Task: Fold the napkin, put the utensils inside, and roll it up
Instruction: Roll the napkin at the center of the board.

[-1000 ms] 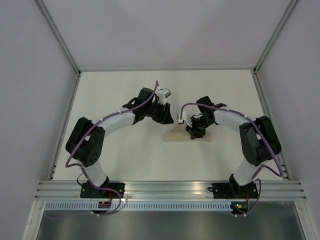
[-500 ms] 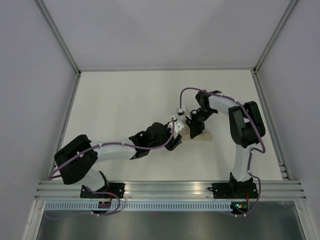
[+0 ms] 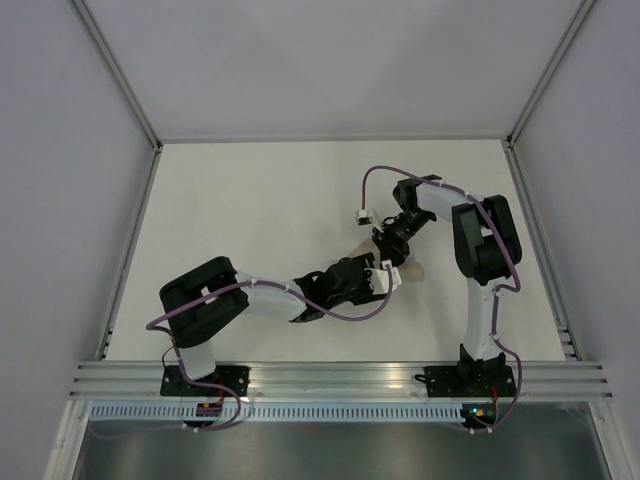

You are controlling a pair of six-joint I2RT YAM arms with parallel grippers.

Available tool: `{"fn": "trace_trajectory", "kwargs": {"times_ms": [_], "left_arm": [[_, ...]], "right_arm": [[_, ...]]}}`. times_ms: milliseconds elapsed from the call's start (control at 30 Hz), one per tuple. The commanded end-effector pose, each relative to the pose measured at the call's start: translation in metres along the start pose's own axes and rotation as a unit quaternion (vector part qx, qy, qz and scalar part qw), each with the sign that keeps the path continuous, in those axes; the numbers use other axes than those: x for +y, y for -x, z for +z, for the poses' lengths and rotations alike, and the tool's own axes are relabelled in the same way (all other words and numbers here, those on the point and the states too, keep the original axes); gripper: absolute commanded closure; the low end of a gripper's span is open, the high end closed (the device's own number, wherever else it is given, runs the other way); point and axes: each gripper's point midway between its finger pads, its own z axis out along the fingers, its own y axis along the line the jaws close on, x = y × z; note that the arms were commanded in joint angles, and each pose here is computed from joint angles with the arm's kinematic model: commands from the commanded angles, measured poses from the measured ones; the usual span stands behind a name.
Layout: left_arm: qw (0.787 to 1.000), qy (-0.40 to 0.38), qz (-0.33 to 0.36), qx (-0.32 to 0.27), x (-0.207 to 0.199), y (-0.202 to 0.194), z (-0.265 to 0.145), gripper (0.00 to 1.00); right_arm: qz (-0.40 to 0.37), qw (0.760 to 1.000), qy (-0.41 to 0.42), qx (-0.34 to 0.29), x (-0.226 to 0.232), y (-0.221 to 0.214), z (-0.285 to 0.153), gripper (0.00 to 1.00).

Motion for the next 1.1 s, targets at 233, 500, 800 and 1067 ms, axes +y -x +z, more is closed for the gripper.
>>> {"fn": "trace_trajectory", "kwargs": {"times_ms": [233,500,800,1067], "left_arm": [[0.997,0.022,0.070,-0.002,0.009,0.008,0.029,0.30],[0.995,-0.019,0.073,0.060,-0.008,-0.022,0.037,0.43],[0.993,-0.059,0.042,0.095,-0.021,-0.046,0.041,0.73],[0.984,-0.144,0.002,0.104,-0.041,-0.049,0.032,0.88]], "right_arm": [[-0.003,0.999,-0.007,0.045,-0.026,-0.029,0.018,0.72],[0.002,0.999,-0.005,0.046,-0.027,-0.031,0.018,0.72],[-0.001,0.999,-0.007,0.040,-0.024,-0.027,0.013,0.67],[-0.006,1.000,-0.021,0.019,-0.018,-0.013,0.000,0.43]]}}
